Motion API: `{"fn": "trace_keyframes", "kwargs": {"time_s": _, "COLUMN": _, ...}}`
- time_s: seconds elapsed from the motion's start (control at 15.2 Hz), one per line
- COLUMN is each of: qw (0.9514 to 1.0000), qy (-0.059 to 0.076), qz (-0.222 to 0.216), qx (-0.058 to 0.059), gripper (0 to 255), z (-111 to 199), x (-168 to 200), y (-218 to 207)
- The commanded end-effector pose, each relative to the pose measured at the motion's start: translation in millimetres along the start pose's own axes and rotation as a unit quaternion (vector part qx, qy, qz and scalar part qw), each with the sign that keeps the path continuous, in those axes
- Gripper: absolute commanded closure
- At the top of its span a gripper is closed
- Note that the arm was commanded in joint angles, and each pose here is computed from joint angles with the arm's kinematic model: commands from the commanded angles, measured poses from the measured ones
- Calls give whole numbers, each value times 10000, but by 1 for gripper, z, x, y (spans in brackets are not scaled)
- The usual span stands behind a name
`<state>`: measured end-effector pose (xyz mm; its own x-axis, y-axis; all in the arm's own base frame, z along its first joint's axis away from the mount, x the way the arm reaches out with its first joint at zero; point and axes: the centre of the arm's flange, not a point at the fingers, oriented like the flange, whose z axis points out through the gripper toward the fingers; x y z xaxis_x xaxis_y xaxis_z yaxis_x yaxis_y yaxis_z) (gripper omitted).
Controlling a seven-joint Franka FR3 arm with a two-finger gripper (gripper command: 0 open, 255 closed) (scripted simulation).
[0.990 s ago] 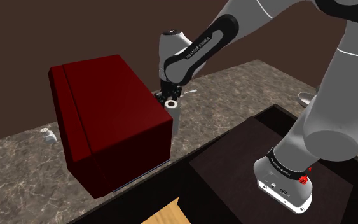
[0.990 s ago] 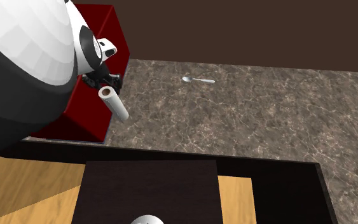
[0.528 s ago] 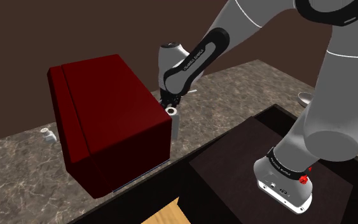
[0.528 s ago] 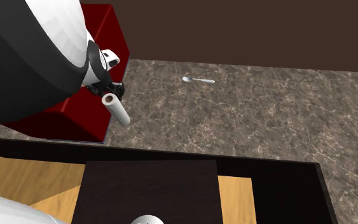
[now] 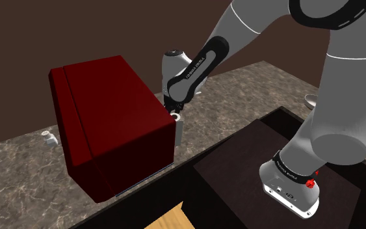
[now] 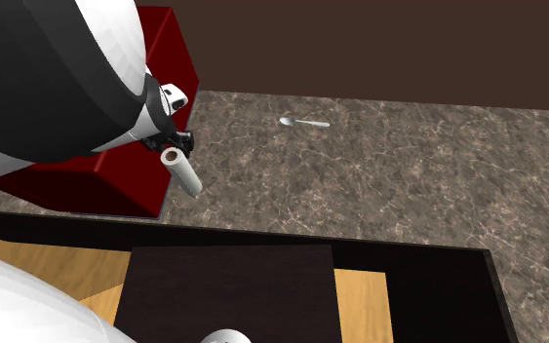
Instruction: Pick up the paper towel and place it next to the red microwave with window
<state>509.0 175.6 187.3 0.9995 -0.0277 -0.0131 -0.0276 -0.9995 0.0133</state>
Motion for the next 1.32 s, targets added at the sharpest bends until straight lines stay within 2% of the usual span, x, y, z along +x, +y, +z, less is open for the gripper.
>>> {"fn": "trace_keyframes", "kwargs": {"time_s": 0.0, "qw": 10000, "qy": -27, "qz": -43, "qx": -1, "gripper": 255, "z": 3, "x": -3, "y": -4}}
{"fn": "trace_keyframes", "kwargs": {"time_s": 0.13, "qw": 10000, "qy": -27, "qz": -43, "qx": -1, "gripper": 255, "z": 3, "x": -3, "y": -4}}
{"fn": "trace_keyframes", "kwargs": {"time_s": 0.2, "qw": 10000, "qy": -27, "qz": -44, "qx": -1, "gripper": 0, "z": 3, "x": -4, "y": -4}}
{"fn": "trace_keyframes", "kwargs": {"time_s": 0.53, "qw": 10000, "qy": -27, "qz": -43, "qx": -1, "gripper": 0, "z": 3, "x": -3, "y": -4}}
{"fn": "trace_keyframes", "kwargs": {"time_s": 0.79, "qw": 10000, "qy": -27, "qz": -43, "qx": -1, "gripper": 0, "z": -47, "x": -2, "y": -4}}
{"fn": "trace_keyframes", "kwargs": {"time_s": 1.25, "qw": 10000, "qy": -27, "qz": -43, "qx": -1, "gripper": 0, "z": -47, "x": -2, "y": -4}}
